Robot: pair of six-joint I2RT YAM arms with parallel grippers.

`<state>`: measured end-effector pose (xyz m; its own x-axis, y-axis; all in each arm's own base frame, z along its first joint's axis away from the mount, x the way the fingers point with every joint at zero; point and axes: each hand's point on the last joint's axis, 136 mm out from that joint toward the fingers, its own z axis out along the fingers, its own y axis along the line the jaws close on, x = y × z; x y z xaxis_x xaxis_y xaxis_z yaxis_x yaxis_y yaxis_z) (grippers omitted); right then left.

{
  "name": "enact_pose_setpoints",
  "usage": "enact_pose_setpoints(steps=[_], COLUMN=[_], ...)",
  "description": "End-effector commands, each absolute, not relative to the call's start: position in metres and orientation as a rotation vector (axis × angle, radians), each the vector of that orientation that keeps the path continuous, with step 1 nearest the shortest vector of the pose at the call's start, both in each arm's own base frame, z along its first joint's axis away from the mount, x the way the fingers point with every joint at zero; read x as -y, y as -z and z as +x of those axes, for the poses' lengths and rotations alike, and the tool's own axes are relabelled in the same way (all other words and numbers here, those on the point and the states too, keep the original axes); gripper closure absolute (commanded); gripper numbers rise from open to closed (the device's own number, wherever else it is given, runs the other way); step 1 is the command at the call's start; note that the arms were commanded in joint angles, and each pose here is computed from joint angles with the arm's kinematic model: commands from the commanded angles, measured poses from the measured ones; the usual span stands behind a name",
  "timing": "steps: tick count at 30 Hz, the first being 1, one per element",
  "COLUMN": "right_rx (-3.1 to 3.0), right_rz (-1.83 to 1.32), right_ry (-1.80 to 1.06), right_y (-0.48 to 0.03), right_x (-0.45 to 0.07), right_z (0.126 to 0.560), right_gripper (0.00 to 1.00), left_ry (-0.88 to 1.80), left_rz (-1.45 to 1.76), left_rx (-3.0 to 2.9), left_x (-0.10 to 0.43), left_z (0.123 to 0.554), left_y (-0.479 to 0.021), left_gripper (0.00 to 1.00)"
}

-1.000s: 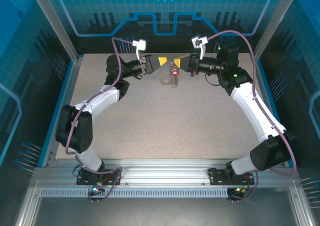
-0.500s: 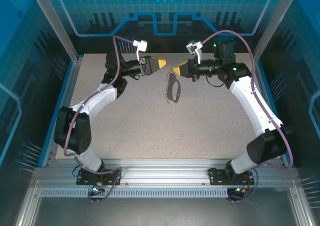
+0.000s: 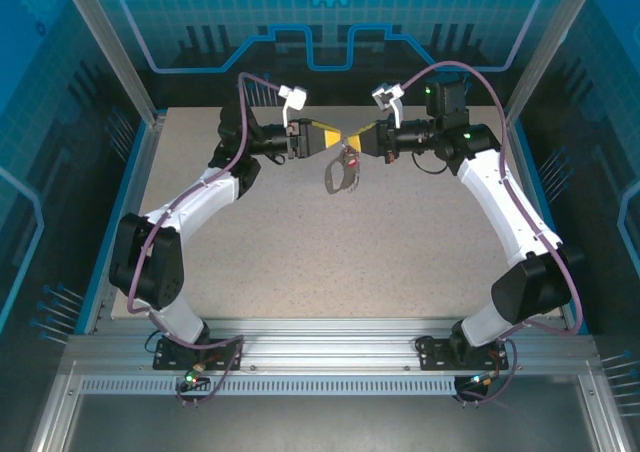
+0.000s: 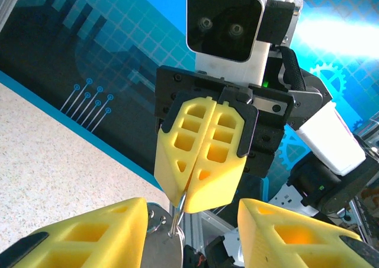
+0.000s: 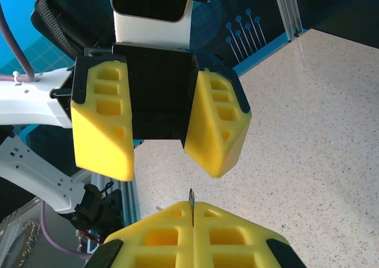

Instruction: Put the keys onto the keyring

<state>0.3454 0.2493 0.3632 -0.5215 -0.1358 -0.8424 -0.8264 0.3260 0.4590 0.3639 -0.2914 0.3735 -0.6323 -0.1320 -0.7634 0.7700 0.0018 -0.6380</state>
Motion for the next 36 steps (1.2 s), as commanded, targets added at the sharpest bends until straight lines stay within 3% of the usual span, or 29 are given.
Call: enact_pose_setpoints(steps=[1, 14, 23, 36], right_rx=[-1.843, -1.836, -1.837, -1.835], right_rz=[-0.862, -0.855, -0.852, -0.85], right_ry=[-1.244, -1.248, -1.253, -1.269], right_y=[-0.373, -0.373, -0.371, -0.37], right_x=[-0.246, -0.245, -0.245, -0.245], right_z=[0.346, 0.347, 0.348, 0.347], right_gripper=[1.0, 1.0, 1.0, 1.0], left_ry=[1.702, 1.722, 1.727, 1.732], left_rz=[0.753, 0.77, 0.782, 0.785], left_rx=[-1.56, -1.573, -1.569, -1.546], left_x=[0.297, 0.307, 0.312, 0.318], left_z=[0.357, 0.355, 0.353, 0.353], left_y=[-0.385, -0.379, -0.377, -0.379], left_gripper=[0.54, 0.56, 0.73, 0.9])
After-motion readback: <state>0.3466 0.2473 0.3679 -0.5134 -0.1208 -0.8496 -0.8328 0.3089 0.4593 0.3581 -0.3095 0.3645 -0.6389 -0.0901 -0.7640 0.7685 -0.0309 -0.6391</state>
